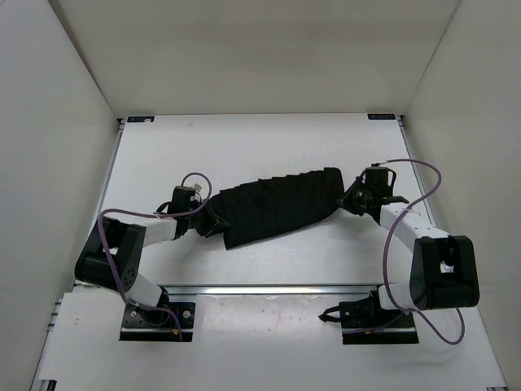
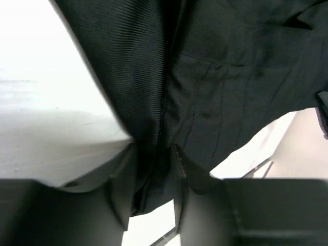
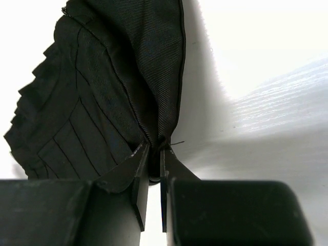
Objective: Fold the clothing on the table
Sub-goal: Fold the skirt
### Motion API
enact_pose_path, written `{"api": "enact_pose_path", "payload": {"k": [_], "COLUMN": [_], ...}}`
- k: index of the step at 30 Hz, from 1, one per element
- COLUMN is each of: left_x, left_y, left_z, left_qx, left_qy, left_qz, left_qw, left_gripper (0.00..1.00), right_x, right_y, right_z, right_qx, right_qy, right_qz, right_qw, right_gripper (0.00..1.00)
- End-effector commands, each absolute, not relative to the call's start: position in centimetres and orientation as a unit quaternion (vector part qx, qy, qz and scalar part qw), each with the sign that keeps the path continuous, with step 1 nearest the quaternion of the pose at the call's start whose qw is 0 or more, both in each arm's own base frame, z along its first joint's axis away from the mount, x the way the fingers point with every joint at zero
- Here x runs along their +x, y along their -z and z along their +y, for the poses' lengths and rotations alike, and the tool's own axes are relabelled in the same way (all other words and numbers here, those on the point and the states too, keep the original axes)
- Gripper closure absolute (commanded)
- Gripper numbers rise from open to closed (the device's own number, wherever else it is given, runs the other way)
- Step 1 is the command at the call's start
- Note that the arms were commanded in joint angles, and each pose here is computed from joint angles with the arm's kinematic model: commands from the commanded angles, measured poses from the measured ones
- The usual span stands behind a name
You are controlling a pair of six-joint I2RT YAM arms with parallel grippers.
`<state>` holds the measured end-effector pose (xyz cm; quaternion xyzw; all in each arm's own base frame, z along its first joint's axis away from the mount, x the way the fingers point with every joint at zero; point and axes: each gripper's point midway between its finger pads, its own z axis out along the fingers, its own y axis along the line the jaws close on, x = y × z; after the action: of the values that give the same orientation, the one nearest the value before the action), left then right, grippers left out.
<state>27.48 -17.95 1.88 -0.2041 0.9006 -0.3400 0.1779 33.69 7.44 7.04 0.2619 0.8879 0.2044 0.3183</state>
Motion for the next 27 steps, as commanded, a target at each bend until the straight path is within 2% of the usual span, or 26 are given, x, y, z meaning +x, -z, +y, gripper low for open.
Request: {"api": "enact_pose_path", "payload": {"k": [1, 5, 7, 11, 17, 23, 27], "left_x": [23.6, 23.4, 24.0, 24.4, 24.4, 23.5, 23.6], "left_y": [1.8, 2.3, 2.2, 2.0, 2.2, 2.5, 2.1], "left_z": [-16.4, -16.6, -16.9, -17.3, -17.6, -16.9, -16.5], "left_qx": [-0.206, -0.196, -0.194, -0.188, -0.181, -0.181, -0.189], "left_qy": [0.279, 0.273, 0.272, 0.275, 0.274, 0.27, 0.275], "left_qz": [0.931, 0.936, 0.936, 0.937, 0.939, 0.941, 0.938], "left_qw": [0.115, 0.105, 0.109, 0.107, 0.099, 0.096, 0.098], "left_gripper": [0.63, 0.67, 0.68, 0.68, 0.72, 0.74, 0.73], "right_x": [35.1, 36.4, 37.6, 35.5, 29.4, 25.7, 24.3], "right_y": [-9.6, -12.4, -15.3, -16.8, -13.9, -10.4, -8.3], "right_z": [6.8, 9.5, 12.2, 21.6, 33.7, 41.1, 43.0], "right_qx": [0.232, 0.154, 0.075, -0.067, -0.184, -0.251, -0.269], "right_qy": [-0.204, -0.218, -0.224, -0.267, -0.312, -0.32, -0.318], "right_qz": [0.88, 0.892, 0.891, 0.889, 0.882, 0.881, 0.885], "right_qw": [0.361, 0.365, 0.388, 0.365, 0.301, 0.241, 0.207], "right_gripper": [1.0, 1.0, 1.0, 1.0, 1.0, 1.0, 1.0]}}
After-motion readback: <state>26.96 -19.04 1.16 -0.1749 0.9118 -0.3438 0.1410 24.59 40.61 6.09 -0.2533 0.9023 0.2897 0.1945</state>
